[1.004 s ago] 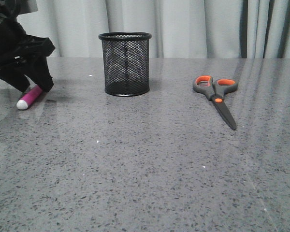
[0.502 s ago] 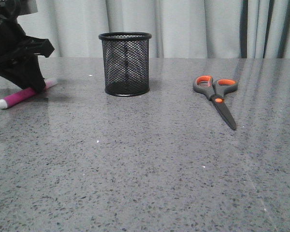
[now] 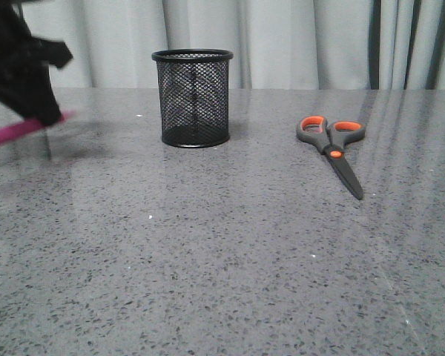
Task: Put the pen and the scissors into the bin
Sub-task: 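Close the left gripper on the pink marker and lift it, then carry the marker above the black mesh cup and lower it in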
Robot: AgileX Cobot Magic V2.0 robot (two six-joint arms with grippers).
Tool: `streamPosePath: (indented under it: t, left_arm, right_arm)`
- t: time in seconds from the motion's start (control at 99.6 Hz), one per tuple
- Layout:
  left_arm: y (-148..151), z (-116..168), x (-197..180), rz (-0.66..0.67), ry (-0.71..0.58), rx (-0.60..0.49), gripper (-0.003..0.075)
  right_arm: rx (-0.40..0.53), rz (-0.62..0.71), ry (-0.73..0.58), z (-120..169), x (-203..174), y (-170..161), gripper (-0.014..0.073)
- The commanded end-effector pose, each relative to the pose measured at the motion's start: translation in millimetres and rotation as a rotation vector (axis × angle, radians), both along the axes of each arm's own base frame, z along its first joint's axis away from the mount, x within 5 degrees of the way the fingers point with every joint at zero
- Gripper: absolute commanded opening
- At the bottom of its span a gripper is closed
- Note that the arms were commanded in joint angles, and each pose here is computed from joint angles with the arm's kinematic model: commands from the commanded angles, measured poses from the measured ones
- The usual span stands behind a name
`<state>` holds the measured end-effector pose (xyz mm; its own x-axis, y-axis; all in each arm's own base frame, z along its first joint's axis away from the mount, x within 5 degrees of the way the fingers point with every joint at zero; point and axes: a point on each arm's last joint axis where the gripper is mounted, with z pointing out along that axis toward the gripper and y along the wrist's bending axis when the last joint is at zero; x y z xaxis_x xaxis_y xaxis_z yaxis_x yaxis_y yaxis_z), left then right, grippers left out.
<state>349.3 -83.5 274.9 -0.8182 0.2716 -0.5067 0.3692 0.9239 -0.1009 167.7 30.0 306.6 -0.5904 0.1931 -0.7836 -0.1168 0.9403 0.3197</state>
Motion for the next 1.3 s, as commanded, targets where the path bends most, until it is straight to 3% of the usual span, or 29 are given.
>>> streamPosePath:
  t: [0.0,0.241,0.482,0.723,1.074,1.295]
  left_arm:
    - [-1.3,52.6,-10.4,-0.006,-0.204,-0.041,-0.0022]
    - [-12.4,104.0,-32.8,-0.047,-0.466,-0.121,-0.0022]
    - [-52.9,125.1,-43.5,-0.163,-0.657,-0.23,-0.0022]
    - [-85.3,141.7,-51.9,-0.163,-0.848,-0.302,-0.0022]
    - [-125.4,120.7,-36.6,-0.135,-0.949,-0.33,-0.0022]
    - [-143.2,86.7,-19.1,-0.136,-0.89,-0.304,-0.0022]
  right_arm:
    - [0.002,-0.031,-0.09,16.3,4.9,-2.8,0.037]
    - [0.002,-0.03,-0.088,16.1,4.8,-2.7,0.037]
    - [0.003,-0.015,-0.061,14.1,3.3,-1.5,0.037]
    - [0.003,-0.013,-0.058,13.8,3.1,-1.4,0.037]
    - [0.003,-0.013,-0.058,13.8,3.1,-1.4,0.037]
    - [0.003,-0.013,-0.058,13.8,3.1,-1.4,0.037]
